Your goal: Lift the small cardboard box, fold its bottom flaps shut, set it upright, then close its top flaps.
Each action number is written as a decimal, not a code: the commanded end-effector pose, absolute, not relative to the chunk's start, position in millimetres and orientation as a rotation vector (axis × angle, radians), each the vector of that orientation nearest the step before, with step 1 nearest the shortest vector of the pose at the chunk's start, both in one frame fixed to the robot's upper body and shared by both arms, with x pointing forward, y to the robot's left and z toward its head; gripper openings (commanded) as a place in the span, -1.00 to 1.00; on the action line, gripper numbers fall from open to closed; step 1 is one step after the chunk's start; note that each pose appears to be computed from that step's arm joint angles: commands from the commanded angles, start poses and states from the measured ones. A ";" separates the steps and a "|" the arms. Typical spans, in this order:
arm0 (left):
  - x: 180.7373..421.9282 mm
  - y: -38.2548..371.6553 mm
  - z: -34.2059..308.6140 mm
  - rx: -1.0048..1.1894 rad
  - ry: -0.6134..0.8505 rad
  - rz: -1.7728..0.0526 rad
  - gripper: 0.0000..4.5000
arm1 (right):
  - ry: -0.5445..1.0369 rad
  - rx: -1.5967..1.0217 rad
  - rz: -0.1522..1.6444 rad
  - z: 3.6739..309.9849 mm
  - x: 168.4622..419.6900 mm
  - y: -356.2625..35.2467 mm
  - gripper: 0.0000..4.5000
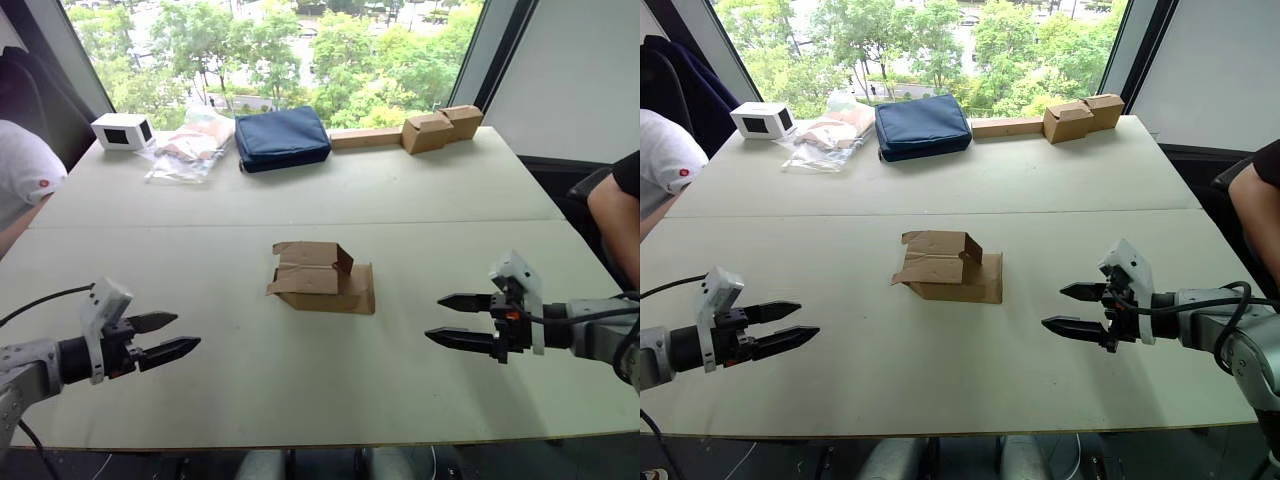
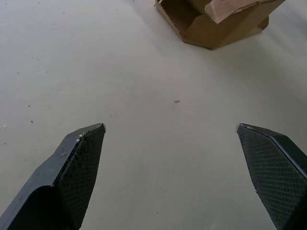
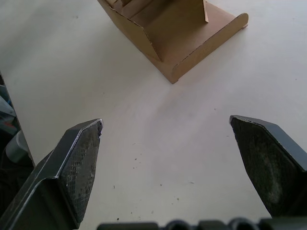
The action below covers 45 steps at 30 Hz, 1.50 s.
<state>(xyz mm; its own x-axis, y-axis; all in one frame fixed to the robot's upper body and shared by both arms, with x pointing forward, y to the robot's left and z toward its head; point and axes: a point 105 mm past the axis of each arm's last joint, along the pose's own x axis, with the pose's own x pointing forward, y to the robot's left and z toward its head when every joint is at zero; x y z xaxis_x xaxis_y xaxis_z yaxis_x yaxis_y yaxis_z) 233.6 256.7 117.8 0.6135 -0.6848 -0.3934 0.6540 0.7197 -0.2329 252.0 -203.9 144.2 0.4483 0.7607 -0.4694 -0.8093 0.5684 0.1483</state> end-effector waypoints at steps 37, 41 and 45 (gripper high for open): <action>278.7 239.6 146.3 -0.413 0.559 -0.886 1.00 | 0.345 -0.269 0.995 166.4 263.3 -178.2 0.98; 299.9 221.1 142.7 -0.573 0.645 -0.940 1.00 | 0.323 -0.356 1.052 170.0 259.3 -158.2 0.98; 322.4 195.6 136.5 -0.613 0.707 -0.996 1.00 | 0.295 -0.444 1.099 174.0 248.2 -136.7 0.98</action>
